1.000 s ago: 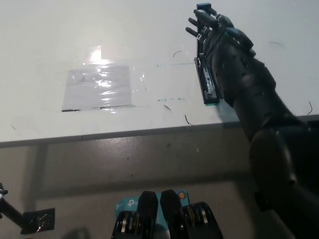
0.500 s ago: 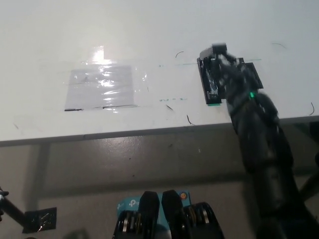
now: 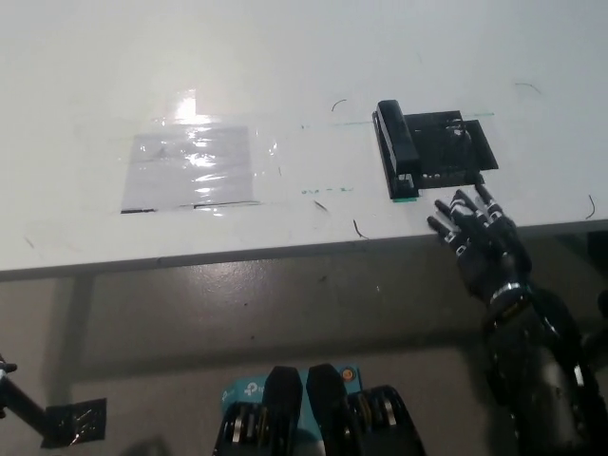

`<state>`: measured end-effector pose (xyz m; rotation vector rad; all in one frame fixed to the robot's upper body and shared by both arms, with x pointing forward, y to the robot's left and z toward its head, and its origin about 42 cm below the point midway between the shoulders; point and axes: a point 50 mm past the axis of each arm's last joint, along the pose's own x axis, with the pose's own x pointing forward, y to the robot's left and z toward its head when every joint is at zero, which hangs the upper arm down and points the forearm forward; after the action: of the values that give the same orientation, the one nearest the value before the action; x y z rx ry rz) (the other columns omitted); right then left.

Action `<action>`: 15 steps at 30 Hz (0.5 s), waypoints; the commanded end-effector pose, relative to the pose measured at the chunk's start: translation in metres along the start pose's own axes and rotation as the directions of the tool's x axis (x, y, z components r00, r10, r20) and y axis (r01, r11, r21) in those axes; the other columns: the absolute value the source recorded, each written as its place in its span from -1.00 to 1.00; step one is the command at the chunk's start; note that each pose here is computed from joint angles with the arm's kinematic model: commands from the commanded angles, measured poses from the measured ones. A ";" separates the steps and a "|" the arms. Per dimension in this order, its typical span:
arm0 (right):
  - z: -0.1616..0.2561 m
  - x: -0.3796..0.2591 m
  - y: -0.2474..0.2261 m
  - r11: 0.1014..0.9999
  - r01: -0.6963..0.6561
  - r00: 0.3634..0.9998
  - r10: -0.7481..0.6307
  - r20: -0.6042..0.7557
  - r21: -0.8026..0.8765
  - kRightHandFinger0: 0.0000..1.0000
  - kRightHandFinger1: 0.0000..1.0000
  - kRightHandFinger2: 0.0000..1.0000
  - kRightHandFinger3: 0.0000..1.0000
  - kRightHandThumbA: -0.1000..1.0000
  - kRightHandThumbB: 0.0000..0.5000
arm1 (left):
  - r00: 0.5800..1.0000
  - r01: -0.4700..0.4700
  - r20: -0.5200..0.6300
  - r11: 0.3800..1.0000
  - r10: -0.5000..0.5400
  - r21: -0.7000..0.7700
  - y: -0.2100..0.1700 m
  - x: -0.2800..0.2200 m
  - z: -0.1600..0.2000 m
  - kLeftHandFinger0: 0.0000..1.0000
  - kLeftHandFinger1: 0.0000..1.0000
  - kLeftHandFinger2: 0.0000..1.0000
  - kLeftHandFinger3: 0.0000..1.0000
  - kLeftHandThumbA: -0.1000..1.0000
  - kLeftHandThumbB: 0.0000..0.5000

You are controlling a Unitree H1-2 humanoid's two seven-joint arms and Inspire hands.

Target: A stapler is kept infront of the robot on the black mark on the desk and the robot uses its right hand to lift the top of the stapler to open it

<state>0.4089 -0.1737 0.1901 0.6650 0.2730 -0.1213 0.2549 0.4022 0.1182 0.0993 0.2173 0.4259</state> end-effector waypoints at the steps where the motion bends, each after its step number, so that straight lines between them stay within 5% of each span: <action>1: 0.031 -0.034 0.040 0.982 -0.173 0.980 0.179 -0.082 0.072 0.46 0.57 0.89 1.00 -0.02 -1.00 | 0.997 -0.007 0.072 1.000 0.006 0.011 0.010 0.007 0.025 -0.64 -0.62 -0.12 0.45 -0.05 -1.00; 6: 0.056 -0.038 0.025 0.980 -0.185 0.982 0.186 -0.009 0.069 0.54 0.57 0.89 1.00 -0.05 -1.00 | 0.998 -0.011 0.066 1.000 0.010 0.019 0.010 0.007 0.023 -0.63 -0.60 -0.10 0.44 -0.04 -1.00; 8: 0.076 -0.042 0.002 0.990 -0.142 0.985 0.142 0.098 -0.007 0.33 0.39 0.68 1.00 -0.16 -1.00 | 0.997 -0.017 0.069 1.000 0.016 0.015 0.010 0.007 0.023 -0.65 -0.61 -0.12 0.39 -0.05 -1.00; 10: 0.081 -0.044 -0.008 0.992 -0.126 0.984 0.127 0.127 -0.021 0.35 0.39 0.66 1.00 -0.23 -1.00 | 0.997 -0.012 0.071 1.000 0.011 0.019 0.010 0.007 0.023 -0.65 -0.61 -0.12 0.40 -0.05 -1.00; 14: 0.083 -0.052 -0.058 0.980 0.027 0.960 0.029 0.278 -0.197 0.25 0.35 0.55 1.00 -0.31 -1.00 | 0.997 -0.024 0.071 0.999 0.022 0.027 0.012 0.006 0.024 -0.60 -0.58 -0.13 0.38 -0.03 -1.00; 15: 0.074 -0.053 -0.081 0.962 0.130 0.946 -0.048 0.322 -0.238 0.07 0.17 0.35 0.88 -0.37 -0.97 | 0.997 -0.024 0.073 0.999 0.022 0.027 0.011 0.006 0.025 -0.56 -0.56 -0.12 0.39 -0.03 -1.00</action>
<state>0.3716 -0.2530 0.2285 0.5724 0.1254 -0.1590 0.2565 0.4052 0.1221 0.1069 0.2072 0.4290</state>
